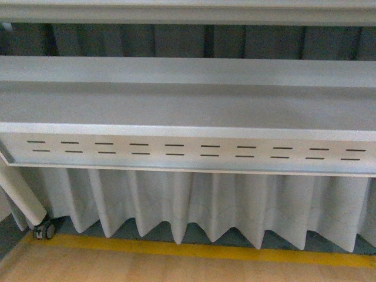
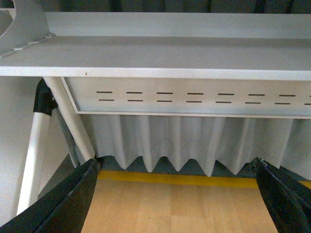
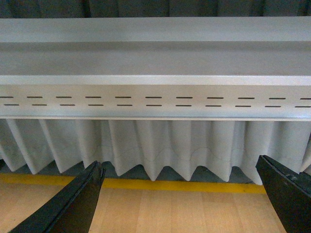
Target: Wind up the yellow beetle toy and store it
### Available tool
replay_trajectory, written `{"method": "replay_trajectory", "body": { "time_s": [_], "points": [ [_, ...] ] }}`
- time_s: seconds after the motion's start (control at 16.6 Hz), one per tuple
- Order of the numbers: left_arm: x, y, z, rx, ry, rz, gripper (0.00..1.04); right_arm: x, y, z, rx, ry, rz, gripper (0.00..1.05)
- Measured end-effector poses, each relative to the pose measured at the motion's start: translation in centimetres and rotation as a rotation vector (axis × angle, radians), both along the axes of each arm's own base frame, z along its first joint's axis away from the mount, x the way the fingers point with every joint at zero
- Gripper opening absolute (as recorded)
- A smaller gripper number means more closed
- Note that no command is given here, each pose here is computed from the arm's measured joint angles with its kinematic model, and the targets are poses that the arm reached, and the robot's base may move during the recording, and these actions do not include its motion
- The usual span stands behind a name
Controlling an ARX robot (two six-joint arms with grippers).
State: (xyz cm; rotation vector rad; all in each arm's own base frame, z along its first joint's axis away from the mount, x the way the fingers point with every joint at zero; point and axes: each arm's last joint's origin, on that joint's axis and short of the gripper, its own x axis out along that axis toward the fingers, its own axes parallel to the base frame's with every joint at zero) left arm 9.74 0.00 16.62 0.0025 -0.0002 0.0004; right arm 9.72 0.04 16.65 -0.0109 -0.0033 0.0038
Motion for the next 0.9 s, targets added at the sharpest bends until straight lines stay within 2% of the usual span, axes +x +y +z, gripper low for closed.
{"method": "replay_trajectory", "body": {
  "time_s": [0.9],
  "points": [
    [0.00, 0.00, 0.00, 0.000, 0.000, 0.000, 0.98, 0.00, 0.00, 0.00, 0.000, 0.000, 0.000, 0.98]
  ]
}}
